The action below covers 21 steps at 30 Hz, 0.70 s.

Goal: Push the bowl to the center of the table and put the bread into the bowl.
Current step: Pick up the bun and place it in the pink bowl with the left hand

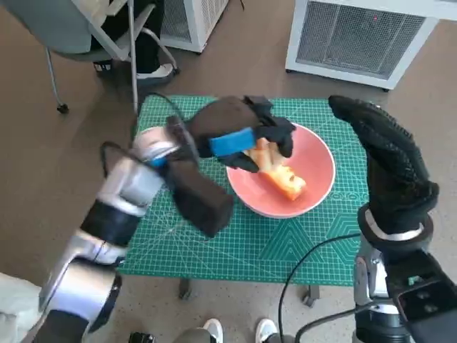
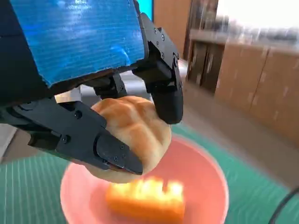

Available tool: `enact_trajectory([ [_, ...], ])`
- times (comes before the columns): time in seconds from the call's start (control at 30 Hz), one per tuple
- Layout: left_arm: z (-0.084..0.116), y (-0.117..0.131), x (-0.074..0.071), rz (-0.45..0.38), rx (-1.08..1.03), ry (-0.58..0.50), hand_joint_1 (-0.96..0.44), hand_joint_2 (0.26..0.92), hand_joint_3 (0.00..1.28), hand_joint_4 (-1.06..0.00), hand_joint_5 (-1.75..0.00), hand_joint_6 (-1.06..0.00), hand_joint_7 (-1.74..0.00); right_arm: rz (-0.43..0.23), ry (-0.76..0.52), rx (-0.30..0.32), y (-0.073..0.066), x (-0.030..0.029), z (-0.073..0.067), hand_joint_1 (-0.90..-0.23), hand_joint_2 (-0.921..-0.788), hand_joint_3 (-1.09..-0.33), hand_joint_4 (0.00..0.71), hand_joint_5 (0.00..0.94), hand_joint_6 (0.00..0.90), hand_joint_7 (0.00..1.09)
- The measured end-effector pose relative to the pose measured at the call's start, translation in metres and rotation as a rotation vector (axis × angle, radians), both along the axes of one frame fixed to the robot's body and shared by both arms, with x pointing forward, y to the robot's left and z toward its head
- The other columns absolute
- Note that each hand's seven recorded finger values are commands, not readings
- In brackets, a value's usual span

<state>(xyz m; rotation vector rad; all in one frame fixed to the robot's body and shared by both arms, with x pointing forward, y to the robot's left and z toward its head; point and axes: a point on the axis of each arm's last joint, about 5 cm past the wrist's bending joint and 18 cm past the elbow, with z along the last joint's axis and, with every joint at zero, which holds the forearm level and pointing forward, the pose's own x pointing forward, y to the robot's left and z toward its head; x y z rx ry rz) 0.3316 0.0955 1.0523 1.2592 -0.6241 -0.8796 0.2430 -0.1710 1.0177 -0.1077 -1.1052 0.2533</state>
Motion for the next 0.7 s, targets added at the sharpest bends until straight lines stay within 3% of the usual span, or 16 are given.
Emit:
enact_trajectory([
  [0.07,-0.0028,-0.0019,0.0017,0.015,0.048,0.033,-0.14,0.913,0.08,-0.37,-0.27,-0.39,-0.37,-0.008,0.001,-0.003,-0.0004,-0.0007,-0.0005,-0.389,-0.921,-0.516,0.456,0.005,0.084,0.81],
  [0.2,-0.0062,-0.0047,0.0029,0.039,0.101,0.091,-0.24,0.919,0.03,-0.32,-0.06,-0.41,-0.15,-0.017,0.001,-0.002,-0.0015,-0.0023,-0.0013,-0.394,-0.921,-0.513,0.449,0.001,0.088,0.80],
  [0.7,-0.0059,-0.0041,0.0017,-0.007,0.020,0.048,-0.30,0.921,0.01,-0.25,0.00,-0.40,-0.04,-0.038,0.012,0.007,-0.0049,-0.0060,-0.0042,-0.411,-0.921,-0.502,0.420,0.000,0.103,0.74],
])
